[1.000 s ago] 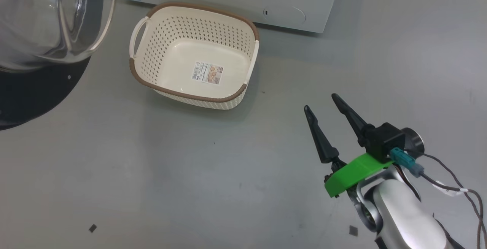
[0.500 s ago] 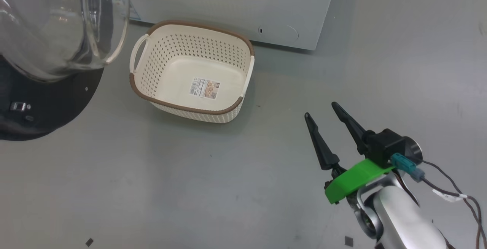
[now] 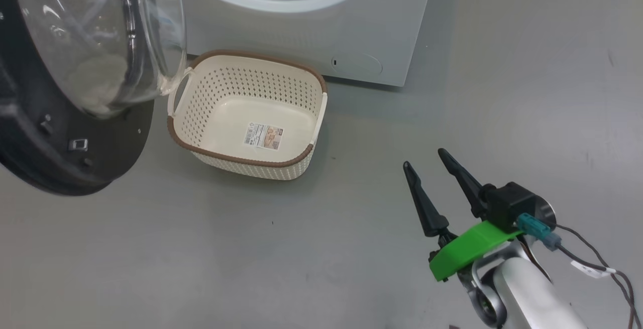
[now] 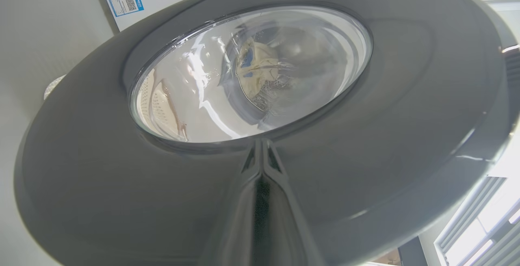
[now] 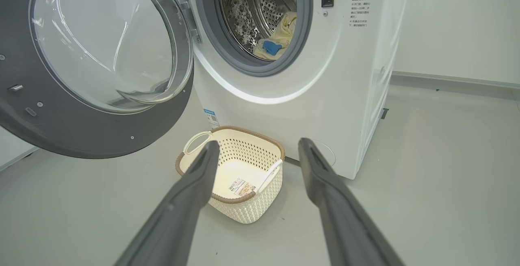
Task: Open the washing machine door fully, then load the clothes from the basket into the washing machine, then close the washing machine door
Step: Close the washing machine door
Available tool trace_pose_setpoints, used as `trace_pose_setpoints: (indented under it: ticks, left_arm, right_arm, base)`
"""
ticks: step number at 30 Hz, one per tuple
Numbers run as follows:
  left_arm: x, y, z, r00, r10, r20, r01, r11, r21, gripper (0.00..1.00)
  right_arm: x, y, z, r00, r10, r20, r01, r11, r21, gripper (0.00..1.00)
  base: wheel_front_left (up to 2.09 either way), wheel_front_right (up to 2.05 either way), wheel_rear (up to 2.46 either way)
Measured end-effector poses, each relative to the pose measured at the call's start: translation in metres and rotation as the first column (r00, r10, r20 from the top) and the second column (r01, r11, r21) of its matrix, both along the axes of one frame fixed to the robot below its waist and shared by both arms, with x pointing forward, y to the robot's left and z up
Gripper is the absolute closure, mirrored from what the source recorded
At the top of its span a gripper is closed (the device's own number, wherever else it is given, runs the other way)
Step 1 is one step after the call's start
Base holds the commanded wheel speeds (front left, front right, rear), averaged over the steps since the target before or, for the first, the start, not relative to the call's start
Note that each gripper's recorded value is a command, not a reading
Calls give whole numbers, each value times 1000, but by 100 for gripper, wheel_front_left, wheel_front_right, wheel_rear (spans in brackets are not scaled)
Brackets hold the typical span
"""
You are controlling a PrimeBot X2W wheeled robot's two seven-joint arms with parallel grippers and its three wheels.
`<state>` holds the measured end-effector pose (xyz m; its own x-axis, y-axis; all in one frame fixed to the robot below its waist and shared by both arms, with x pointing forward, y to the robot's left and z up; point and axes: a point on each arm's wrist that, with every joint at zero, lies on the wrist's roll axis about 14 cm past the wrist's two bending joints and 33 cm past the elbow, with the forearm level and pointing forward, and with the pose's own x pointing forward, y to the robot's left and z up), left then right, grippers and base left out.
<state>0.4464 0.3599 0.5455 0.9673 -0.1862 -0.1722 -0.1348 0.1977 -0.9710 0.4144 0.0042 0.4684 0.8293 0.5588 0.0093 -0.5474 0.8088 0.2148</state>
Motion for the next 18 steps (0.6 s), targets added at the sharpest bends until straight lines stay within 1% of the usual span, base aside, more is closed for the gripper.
trace_pose_setpoints:
  ticks: [9,18]
  left_arm:
    - [9,-45,4,996,-75,53,78,996,-52,100]
    - [17,-92,6,987,-134,88,143,984,-107,100]
  right_arm:
    - [-9,-5,3,1000,-11,-1,11,1000,1,0]
    - [-12,-13,7,999,-32,5,32,999,3,0]
  base:
    - [0,0,0]
    - [0,0,0]
